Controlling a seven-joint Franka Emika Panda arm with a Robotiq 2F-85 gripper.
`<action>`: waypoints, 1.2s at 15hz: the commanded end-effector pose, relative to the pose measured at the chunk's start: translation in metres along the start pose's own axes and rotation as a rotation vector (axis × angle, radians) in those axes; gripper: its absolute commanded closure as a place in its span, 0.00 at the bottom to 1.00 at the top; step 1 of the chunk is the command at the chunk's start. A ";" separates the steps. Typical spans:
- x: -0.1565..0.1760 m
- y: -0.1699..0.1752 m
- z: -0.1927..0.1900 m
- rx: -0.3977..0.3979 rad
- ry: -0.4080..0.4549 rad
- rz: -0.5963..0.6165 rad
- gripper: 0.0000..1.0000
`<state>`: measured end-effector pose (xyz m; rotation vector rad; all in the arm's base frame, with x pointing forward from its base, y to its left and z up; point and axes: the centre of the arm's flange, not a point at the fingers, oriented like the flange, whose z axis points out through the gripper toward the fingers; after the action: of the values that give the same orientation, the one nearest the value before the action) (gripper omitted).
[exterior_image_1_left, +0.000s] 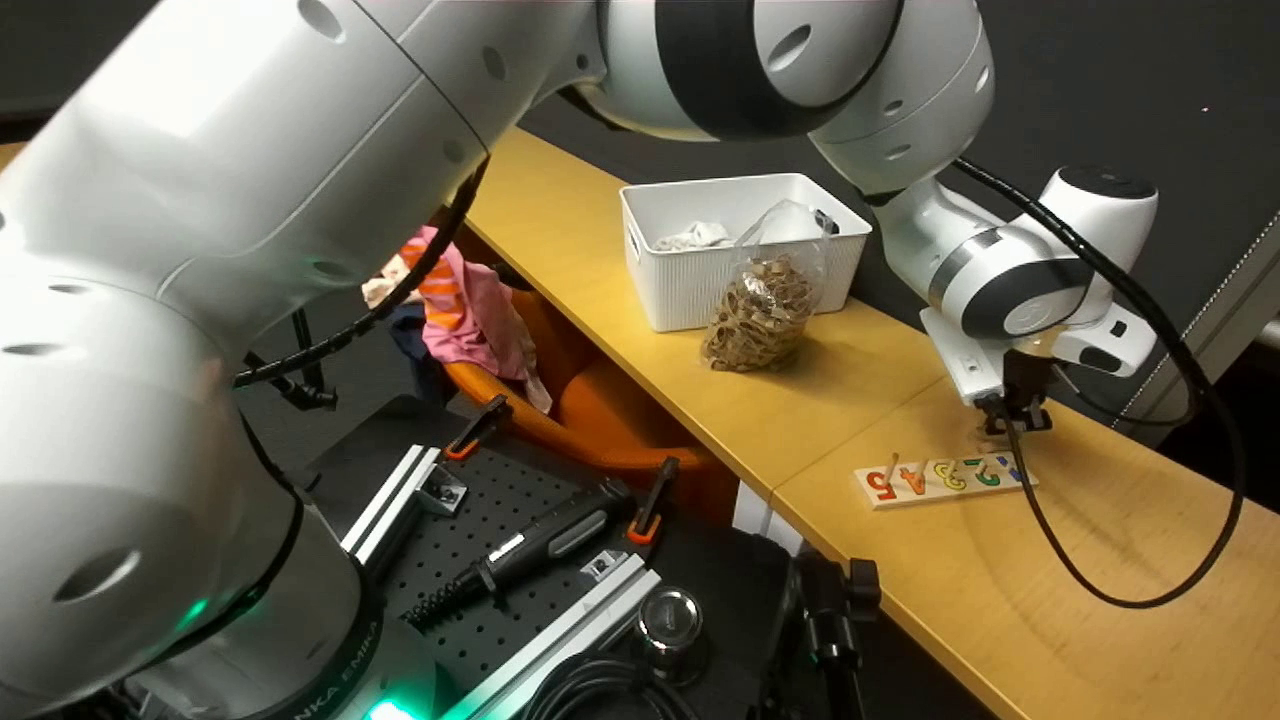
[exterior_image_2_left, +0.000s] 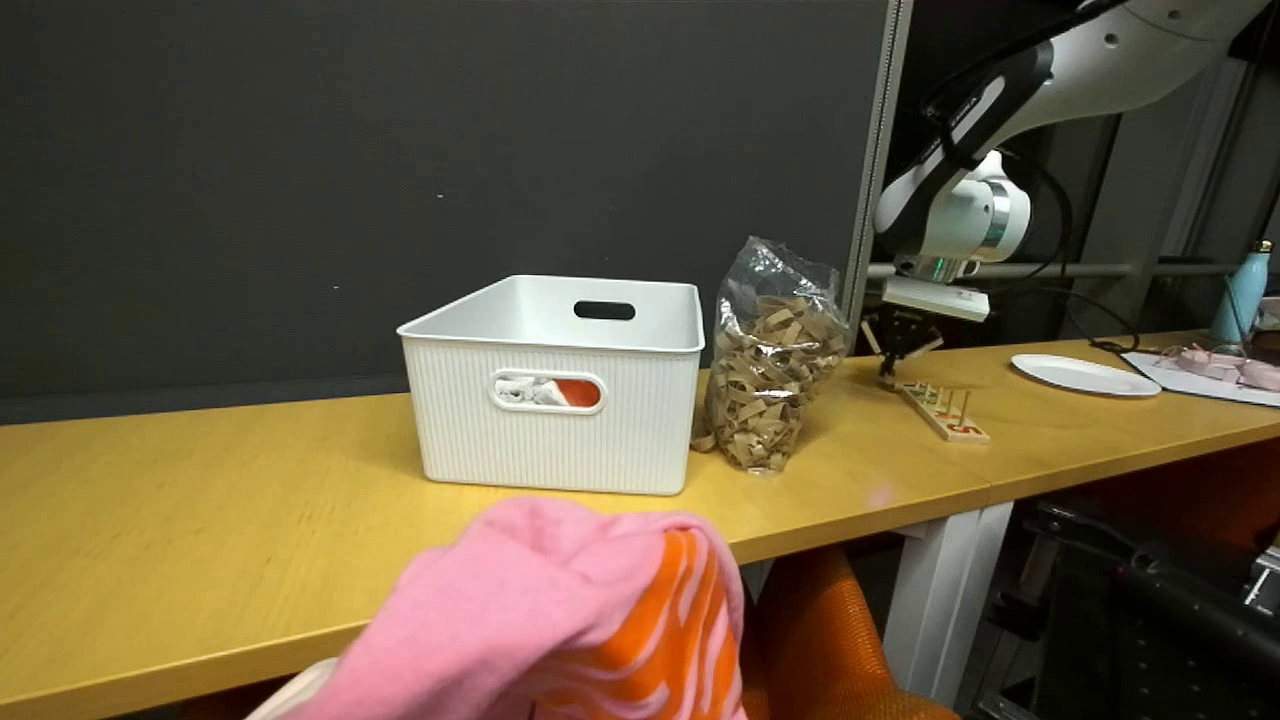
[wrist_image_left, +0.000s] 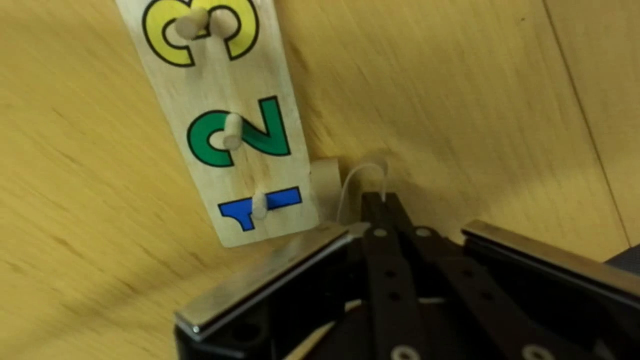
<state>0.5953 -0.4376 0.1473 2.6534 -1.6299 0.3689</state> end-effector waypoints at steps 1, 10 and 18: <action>-0.007 0.016 -0.006 0.010 -0.007 0.032 1.00; -0.006 0.022 -0.012 0.002 -0.008 0.058 0.30; -0.007 0.034 -0.027 0.007 0.013 0.083 0.00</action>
<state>0.5737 -0.4474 0.1572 2.6030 -1.6981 0.3719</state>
